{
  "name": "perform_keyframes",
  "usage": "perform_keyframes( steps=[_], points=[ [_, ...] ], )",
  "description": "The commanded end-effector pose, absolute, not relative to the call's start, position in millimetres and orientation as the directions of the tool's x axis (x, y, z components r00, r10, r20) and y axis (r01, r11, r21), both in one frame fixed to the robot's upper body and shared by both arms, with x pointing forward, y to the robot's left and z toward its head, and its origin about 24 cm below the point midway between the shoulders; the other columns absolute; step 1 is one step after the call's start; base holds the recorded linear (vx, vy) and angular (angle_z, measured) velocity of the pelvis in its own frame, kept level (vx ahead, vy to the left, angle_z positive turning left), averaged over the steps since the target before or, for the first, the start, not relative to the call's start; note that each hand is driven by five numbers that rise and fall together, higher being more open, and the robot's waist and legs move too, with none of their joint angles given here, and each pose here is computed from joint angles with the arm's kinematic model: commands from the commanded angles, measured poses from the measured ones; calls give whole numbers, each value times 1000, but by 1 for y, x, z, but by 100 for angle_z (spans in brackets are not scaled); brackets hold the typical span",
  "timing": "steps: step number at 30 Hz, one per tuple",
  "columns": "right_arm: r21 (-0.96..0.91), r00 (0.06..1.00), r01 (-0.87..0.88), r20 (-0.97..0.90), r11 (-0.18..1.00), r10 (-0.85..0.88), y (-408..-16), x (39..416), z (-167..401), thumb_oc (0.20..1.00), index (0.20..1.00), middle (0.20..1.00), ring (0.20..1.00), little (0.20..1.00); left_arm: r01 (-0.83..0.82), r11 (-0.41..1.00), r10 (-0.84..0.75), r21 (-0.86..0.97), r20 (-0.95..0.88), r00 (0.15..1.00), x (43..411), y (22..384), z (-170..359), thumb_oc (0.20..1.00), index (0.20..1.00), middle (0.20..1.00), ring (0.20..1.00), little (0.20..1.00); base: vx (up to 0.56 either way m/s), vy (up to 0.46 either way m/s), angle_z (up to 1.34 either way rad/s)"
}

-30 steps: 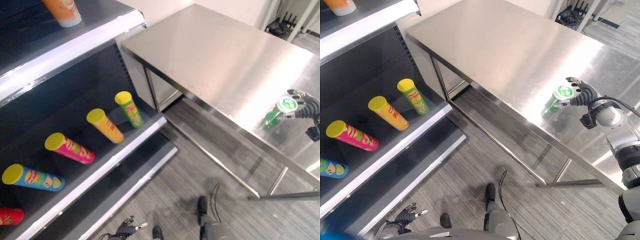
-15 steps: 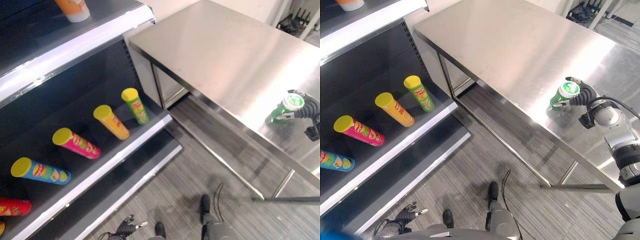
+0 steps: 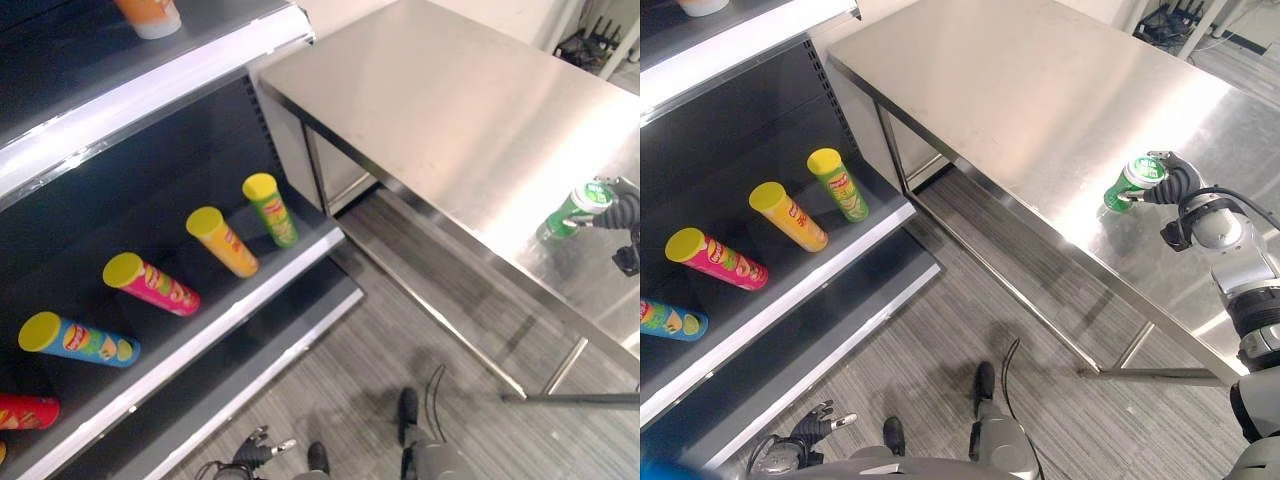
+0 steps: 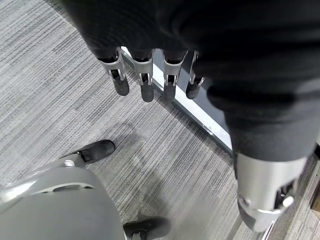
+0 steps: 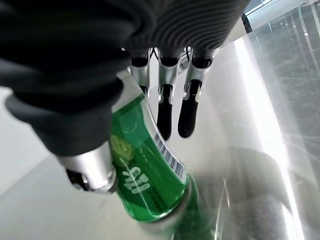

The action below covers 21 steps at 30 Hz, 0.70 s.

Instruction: Put the goods on the table back onto the shelves and tidy them up.

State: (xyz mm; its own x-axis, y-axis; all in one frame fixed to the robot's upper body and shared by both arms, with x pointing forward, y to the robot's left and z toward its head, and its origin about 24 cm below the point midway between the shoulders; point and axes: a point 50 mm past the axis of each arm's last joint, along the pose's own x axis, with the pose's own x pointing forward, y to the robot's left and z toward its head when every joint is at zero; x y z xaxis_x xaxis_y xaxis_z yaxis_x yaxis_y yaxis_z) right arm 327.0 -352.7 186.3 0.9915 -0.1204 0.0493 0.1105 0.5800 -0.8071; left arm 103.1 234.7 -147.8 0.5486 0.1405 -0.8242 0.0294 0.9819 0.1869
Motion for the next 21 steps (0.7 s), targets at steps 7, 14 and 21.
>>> perform_keyframes(
  steps=[7,14,21],
  points=[
    [-781,983,181,158,598,-91,-339,336,201,200,200,200,200,200,33,968,187,249,-802,567,110,250,-143,1000,1000,1000,1000,1000,0,0,0],
    [-718,948,271,315,641,-48,-333,316,218,200,200,200,200,200,-1,965,218,263,-796,564,110,253,-142,1000,1000,1000,1000,1000,1,-5,6],
    [-684,838,399,543,611,60,-320,271,256,200,200,200,200,200,-35,960,249,276,-796,551,106,257,-142,1000,1000,1000,1000,1000,17,-19,10]
  ],
)
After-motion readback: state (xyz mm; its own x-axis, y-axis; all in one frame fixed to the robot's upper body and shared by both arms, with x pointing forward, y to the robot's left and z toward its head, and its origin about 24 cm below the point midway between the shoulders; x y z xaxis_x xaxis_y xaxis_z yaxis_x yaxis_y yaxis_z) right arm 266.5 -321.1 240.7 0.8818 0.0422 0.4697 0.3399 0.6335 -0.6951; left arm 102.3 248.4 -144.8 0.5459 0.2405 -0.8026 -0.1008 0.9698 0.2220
